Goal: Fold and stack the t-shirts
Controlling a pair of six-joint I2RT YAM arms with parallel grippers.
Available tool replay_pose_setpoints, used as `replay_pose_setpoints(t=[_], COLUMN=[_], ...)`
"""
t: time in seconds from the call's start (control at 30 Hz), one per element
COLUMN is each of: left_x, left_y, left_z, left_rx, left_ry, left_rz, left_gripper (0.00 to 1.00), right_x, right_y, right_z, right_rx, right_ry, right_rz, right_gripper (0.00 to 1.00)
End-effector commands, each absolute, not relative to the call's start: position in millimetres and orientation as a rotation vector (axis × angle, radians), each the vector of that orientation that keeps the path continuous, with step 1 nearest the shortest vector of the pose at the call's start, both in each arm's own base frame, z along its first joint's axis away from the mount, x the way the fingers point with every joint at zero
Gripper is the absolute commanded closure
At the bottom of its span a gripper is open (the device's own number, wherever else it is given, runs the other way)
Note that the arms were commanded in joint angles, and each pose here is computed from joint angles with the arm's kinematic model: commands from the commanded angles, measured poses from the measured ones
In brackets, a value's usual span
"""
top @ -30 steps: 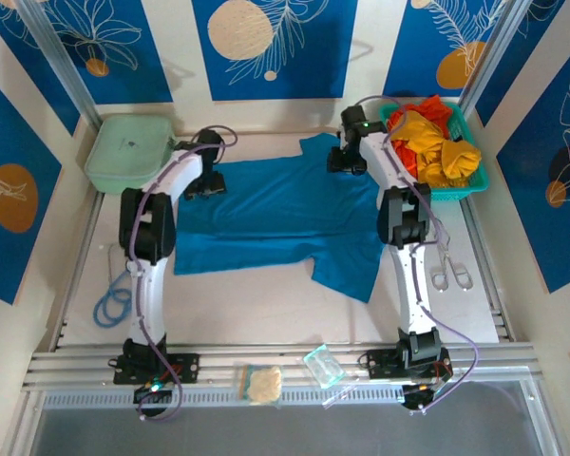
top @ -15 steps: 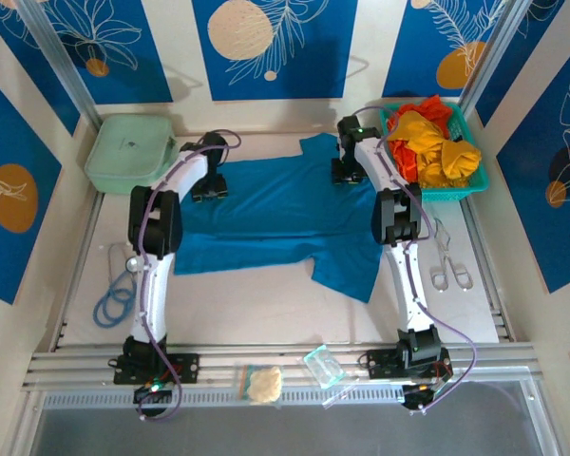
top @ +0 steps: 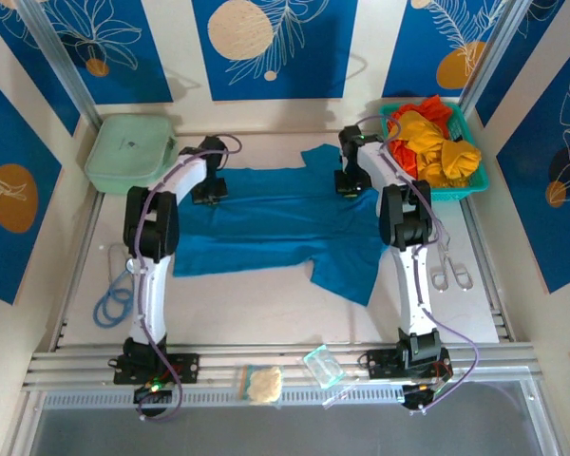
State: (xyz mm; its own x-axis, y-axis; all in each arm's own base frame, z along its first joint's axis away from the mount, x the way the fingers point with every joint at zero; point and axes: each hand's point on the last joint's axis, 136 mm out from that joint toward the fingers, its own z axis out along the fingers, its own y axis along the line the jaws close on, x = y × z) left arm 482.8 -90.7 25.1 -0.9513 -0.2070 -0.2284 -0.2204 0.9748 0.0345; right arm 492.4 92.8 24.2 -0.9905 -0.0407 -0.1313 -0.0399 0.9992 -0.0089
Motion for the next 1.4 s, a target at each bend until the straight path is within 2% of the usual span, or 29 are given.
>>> replay_pose_setpoints(t=[0.0, 0.17, 0.37, 0.47, 0.53, 0.73, 0.8, 0.87, 1.03, 1.2, 1.3, 1.37], left_x=[454.0, 435.7, 410.6, 406.4, 410.0, 429.8, 436.1, 440.7, 448.0, 454.8, 457.1, 456.7], left_y=[-81.5, -80.2, -82.6, -84.8, -85.3, -76.1, -69.6, -61.8, -43.4, -28.3, -28.1, -30.3], left_z=[23.3, 34.8, 29.5, 28.7, 35.7, 92.9, 115.1, 131.2, 138.7, 123.7, 123.3, 124.8], left_rx=[-0.318, -0.324, -0.344, -0.346, -0.343, -0.316, -0.305, -0.299, -0.335, -0.414, -0.435, -0.438], left_ry=[2.968, 2.952, 2.963, 2.96, 2.943, 2.846, 2.815, 2.797, 2.798, 2.813, 2.797, 2.792], left_rz=[0.112, 0.101, 0.069, 0.055, 0.045, 0.115, 0.159, 0.199, 0.22, 0.165, 0.121, 0.096], left_gripper=[1.0, 1.0, 1.0, 1.0, 0.92, 0.53, 0.46, 0.45, 0.45, 0.45, 0.44, 0.44], right_x=[474.9, 443.6, 403.4, 395.2, 394.9, 400.2, 397.7, 389.5, 331.3, 231.9, 184.5, 174.1], right_y=[81.5, 82.9, 79.2, 74.6, 72.8, 71.2, 73.8, 77.5, 79.3, 91.5, 104.0, 121.0], right_z=[47.2, 51.9, 34.4, 23.4, 20.3, 35.1, 45.8, 58.1, 76.8, 60.5, 47.5, 49.8], right_rx=[-0.007, 0.03, 0.082, 0.101, 0.106, 0.1, 0.104, 0.109, 0.166, 0.209, 0.213, 0.161], right_ry=[2.995, 3.009, 3.074, 3.101, 3.111, 3.095, 3.085, 3.081, 3.104, 3.224, 3.282, 3.286], right_rz=[-0.051, -0.017, -0.05, -0.07, -0.073, -0.066, -0.033, 0.003, -0.015, -0.004, -0.013, -0.047], right_gripper=[1.0, 1.0, 1.0, 0.96, 0.93, 0.7, 0.62, 0.58, 0.57, 0.58, 0.56, 0.5])
